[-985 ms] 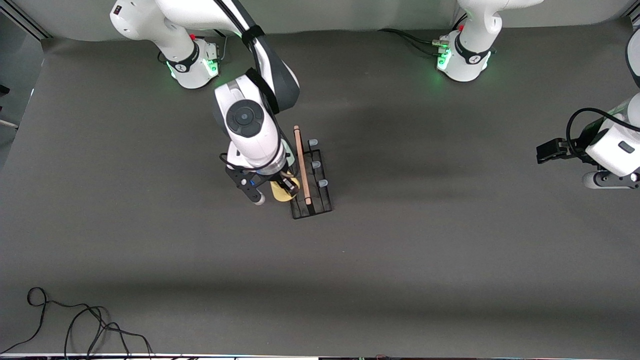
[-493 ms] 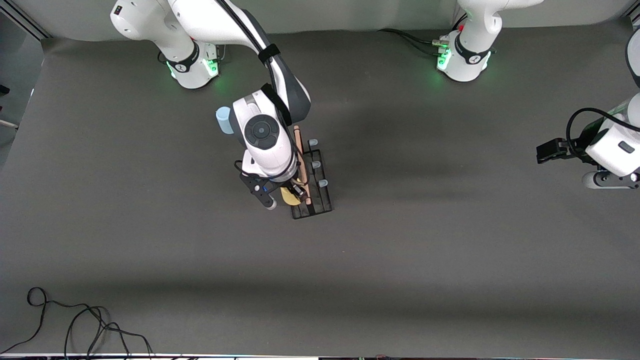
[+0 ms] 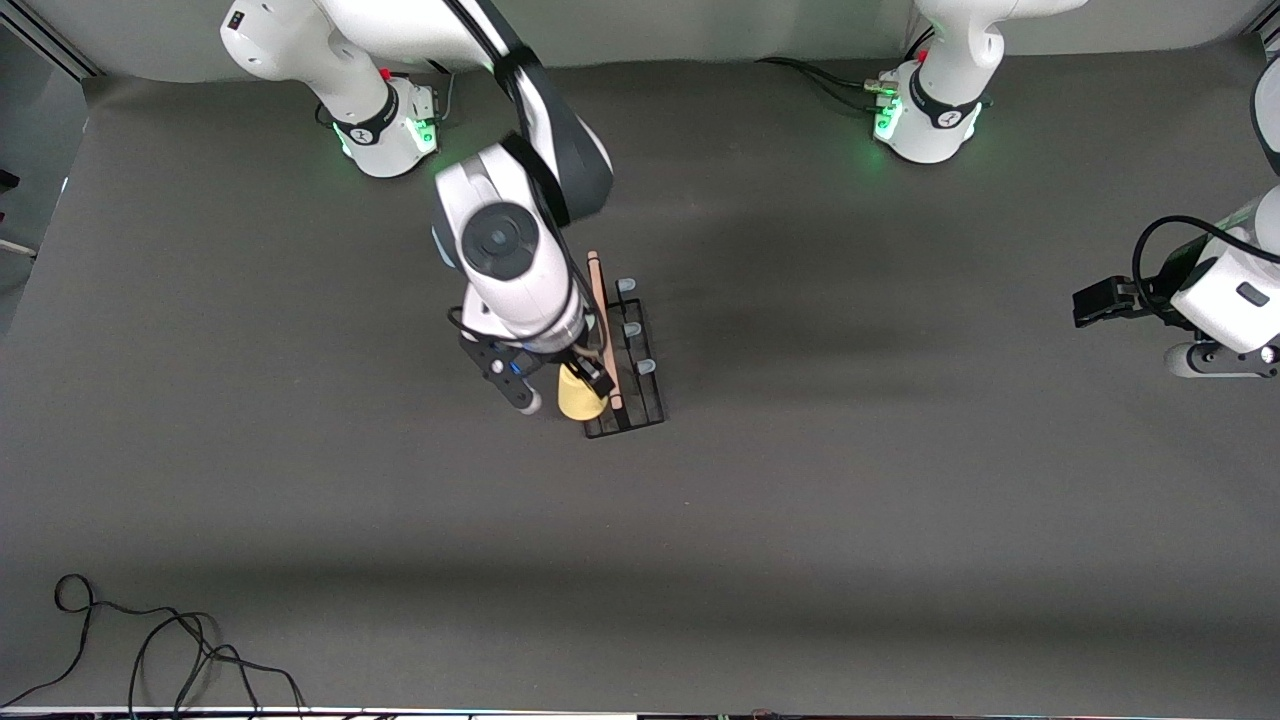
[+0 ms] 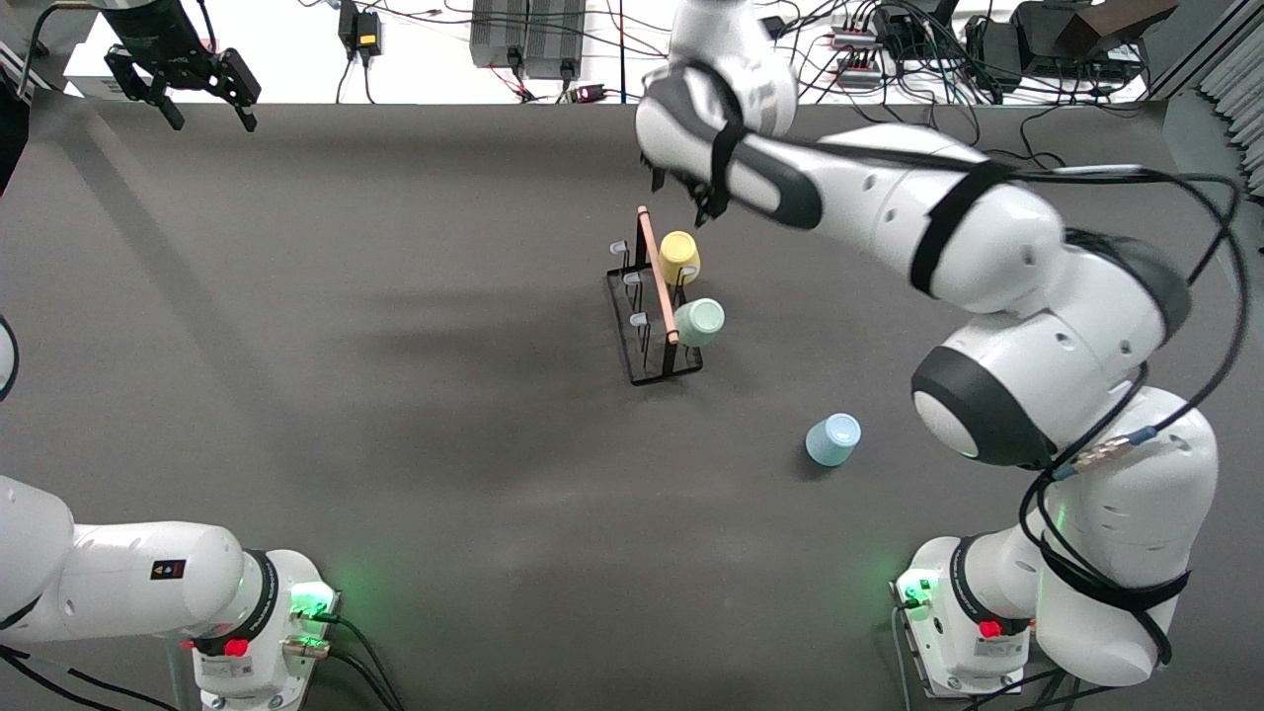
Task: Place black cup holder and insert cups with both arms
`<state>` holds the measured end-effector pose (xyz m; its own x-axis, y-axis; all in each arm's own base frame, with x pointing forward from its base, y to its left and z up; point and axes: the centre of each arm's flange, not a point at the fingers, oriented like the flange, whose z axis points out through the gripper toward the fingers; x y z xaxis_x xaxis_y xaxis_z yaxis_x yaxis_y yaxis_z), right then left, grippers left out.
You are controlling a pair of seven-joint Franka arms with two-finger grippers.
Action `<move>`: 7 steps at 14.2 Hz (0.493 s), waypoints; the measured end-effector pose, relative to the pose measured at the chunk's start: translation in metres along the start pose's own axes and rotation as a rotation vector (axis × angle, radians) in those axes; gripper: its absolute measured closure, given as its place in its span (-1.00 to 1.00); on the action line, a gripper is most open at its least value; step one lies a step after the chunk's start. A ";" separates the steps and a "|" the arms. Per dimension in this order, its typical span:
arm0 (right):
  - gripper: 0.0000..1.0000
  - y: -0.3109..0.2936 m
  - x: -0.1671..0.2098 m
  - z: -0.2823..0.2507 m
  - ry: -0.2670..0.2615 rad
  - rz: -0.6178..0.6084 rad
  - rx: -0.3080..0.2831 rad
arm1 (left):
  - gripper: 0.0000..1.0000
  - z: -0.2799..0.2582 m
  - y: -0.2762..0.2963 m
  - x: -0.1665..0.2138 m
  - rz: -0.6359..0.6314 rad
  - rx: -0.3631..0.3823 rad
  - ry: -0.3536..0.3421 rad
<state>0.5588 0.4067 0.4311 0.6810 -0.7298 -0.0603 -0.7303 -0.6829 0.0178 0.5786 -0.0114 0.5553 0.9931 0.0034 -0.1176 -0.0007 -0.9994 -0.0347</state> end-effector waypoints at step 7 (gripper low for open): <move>-1.00 0.080 0.050 -0.143 0.023 -0.365 -0.040 | -0.99 0.000 0.000 0.000 0.000 0.000 0.000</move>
<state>0.5424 0.3114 0.5720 0.8979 -0.4376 -0.0478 -0.4362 -0.8991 0.0383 0.5786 -0.0115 0.5554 0.9931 0.0033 -0.1176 -0.0008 -0.9994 -0.0346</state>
